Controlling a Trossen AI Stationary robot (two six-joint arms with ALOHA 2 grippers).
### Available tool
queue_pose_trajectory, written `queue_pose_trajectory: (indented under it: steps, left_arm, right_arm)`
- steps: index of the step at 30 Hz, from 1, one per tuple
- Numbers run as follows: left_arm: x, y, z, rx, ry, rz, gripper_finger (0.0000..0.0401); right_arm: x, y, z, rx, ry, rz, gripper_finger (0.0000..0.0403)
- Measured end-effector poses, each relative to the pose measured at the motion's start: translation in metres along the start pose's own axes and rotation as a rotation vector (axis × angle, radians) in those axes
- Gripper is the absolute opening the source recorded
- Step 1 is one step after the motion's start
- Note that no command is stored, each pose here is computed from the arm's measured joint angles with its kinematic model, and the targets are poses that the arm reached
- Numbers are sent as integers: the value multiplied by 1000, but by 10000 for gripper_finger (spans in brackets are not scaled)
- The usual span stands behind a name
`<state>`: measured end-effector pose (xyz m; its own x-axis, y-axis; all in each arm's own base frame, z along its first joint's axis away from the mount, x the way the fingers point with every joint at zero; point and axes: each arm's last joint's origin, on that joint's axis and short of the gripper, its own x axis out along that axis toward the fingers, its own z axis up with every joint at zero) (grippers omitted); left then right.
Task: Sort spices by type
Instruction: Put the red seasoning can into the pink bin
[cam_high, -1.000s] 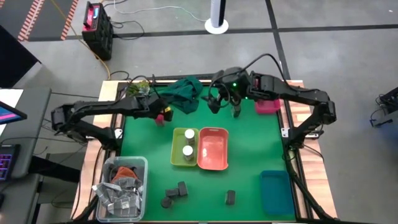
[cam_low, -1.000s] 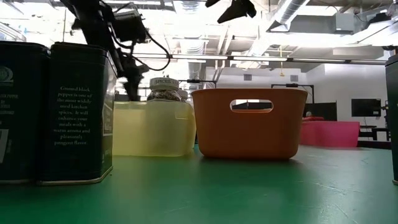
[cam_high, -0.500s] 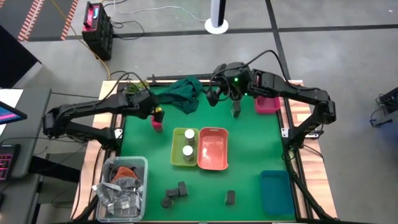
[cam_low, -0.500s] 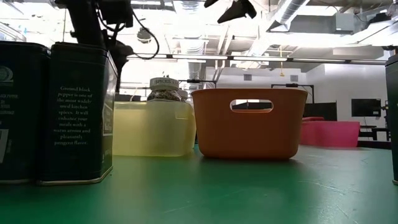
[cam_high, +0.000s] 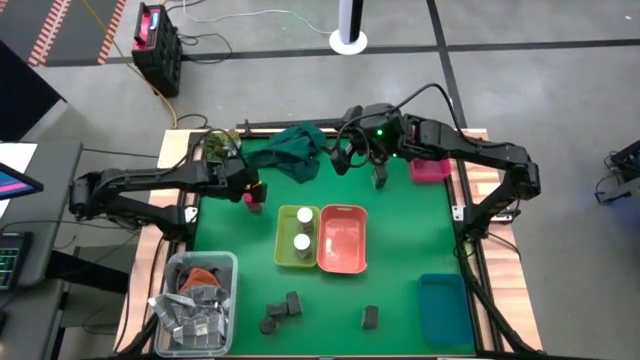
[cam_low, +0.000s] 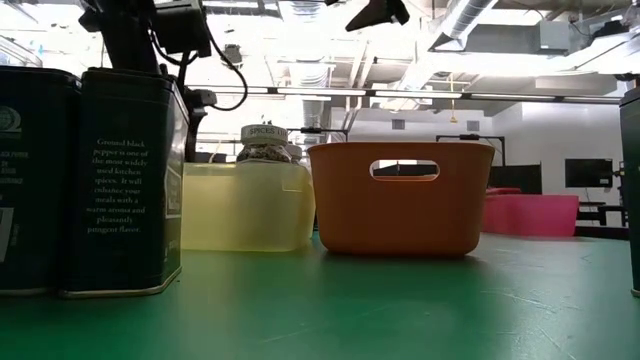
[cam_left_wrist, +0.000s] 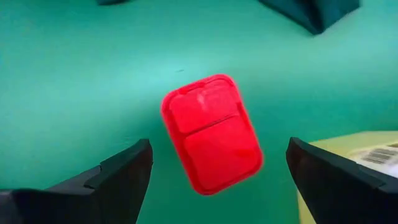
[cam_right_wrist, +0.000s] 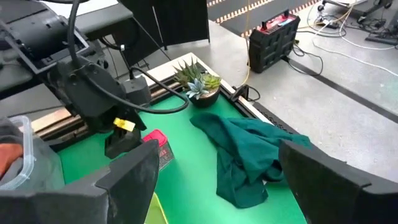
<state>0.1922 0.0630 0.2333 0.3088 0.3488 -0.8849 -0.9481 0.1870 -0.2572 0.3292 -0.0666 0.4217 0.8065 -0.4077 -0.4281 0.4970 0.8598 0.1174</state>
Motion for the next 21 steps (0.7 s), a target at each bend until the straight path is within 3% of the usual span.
queue_pose_trajectory:
  steps: [9, 14, 21]
  left_arm:
    - [24, 4, -9, -43, -10, 27, 369]
    - [32, 2, -11, 29, 19, 41, 368]
    - [33, 1, -10, 138, 19, 36, 310]
  right_arm:
    - [-2, 7, -2, -49, 3, 20, 352]
    - [-2, 6, -2, -56, 4, 19, 352]
    - [-2, 6, -3, -51, 19, 18, 352]
